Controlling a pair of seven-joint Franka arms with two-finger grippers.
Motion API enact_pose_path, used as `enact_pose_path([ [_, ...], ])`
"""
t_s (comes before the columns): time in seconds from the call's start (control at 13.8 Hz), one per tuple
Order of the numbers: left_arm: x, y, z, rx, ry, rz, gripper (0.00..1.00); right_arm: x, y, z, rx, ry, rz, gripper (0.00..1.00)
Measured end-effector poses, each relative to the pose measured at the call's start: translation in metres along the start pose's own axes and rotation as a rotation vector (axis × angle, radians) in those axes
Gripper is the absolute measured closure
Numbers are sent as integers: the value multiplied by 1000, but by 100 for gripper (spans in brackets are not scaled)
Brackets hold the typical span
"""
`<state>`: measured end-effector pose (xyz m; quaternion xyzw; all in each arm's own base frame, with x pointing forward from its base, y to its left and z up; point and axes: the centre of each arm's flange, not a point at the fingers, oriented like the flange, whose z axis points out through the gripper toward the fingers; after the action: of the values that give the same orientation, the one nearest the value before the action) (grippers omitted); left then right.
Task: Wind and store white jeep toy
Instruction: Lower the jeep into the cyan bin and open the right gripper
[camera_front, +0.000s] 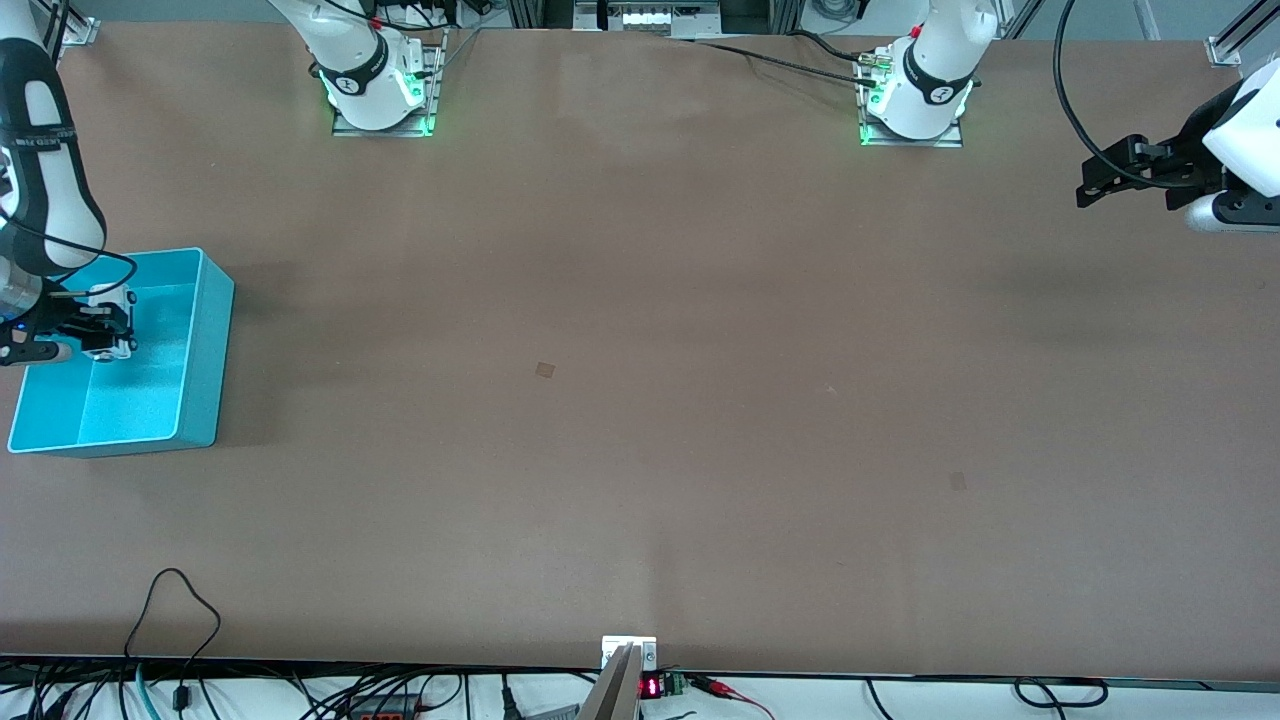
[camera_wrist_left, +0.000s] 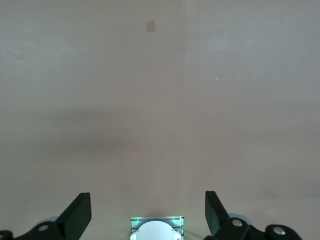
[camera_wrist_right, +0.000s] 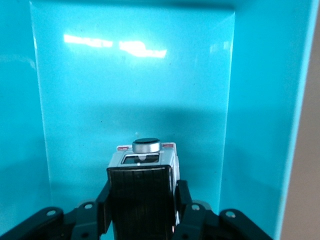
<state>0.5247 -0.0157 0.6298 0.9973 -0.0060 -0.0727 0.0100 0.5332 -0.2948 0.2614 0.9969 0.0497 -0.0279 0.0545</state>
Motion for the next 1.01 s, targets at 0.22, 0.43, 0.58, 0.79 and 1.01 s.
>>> enact_pose_path([
  [0.22, 0, 3, -4, 1, 8, 5, 0, -2, 0, 20, 28, -9, 31, 47],
  [0.43, 2, 7, -1, 2, 2, 13, 0, -2, -2, 39, 41, -13, 47, 47],
  [0.58, 4, 17, 3, 5, -5, 31, 0, -2, -3, 46, 42, -17, 47, 47],
  [0.79, 7, 30, 8, 9, -15, 53, 0, 0, -6, 45, 43, -16, 42, 42],
  [1.01, 12, 28, 14, 8, -29, 49, 0, 4, -7, 26, 46, -6, 34, 12],
])
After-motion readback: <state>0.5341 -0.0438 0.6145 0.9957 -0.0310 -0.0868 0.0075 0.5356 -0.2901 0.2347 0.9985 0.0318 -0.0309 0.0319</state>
